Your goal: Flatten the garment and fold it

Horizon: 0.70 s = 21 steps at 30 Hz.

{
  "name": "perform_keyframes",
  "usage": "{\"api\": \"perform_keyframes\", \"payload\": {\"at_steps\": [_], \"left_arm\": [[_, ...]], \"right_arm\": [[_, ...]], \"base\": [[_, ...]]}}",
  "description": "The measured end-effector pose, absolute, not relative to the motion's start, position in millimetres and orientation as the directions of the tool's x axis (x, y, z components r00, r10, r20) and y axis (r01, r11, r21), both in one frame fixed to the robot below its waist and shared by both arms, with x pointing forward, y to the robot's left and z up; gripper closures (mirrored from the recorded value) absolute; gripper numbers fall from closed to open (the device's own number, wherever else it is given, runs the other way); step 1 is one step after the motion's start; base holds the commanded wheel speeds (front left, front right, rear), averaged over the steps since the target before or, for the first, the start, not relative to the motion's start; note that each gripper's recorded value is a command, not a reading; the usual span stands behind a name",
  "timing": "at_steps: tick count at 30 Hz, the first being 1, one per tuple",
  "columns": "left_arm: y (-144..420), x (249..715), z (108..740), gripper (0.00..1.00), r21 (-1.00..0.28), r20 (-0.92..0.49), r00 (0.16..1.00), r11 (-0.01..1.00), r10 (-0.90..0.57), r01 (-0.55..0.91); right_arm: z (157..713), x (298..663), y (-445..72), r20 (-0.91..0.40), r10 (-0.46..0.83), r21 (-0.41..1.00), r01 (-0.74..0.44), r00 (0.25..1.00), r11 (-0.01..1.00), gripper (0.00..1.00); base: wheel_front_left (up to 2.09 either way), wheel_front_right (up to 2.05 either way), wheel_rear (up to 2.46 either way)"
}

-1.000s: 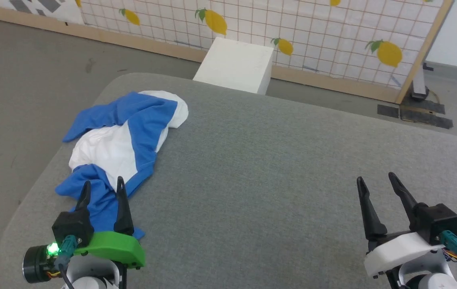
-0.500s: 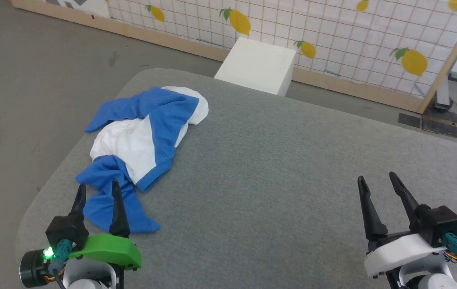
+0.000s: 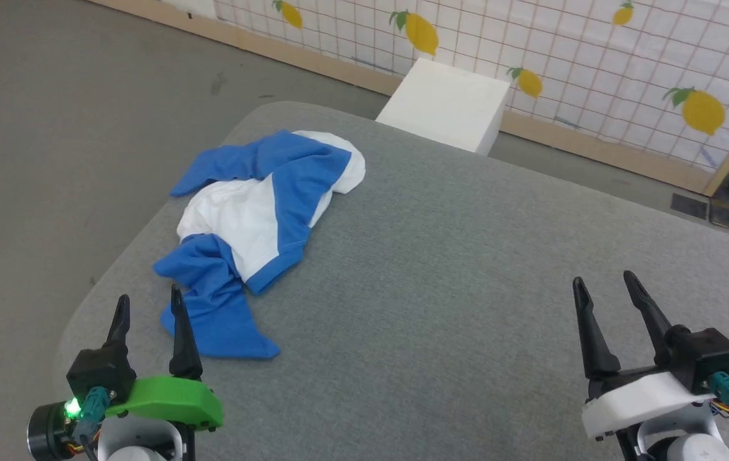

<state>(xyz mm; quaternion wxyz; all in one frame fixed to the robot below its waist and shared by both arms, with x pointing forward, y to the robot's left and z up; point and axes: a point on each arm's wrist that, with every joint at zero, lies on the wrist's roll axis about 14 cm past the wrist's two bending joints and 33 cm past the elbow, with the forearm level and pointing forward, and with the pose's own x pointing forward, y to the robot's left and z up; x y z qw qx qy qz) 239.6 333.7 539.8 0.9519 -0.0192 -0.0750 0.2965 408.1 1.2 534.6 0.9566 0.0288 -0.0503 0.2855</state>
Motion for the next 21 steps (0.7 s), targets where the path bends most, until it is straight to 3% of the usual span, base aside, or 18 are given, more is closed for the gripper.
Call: {"api": "perform_keyframes", "payload": {"at_steps": [21], "left_arm": [[354.0, 201.3, 536.0, 0.0, -0.104, 0.136, 0.733, 0.746, 0.666, -0.658]], "right_arm": [[538.9, 407.9, 41.9, 0.14, 0.626, 0.037, -0.636, 0.767, 0.771, 0.0]], "base": [[0.0, 0.0, 0.0]]}}
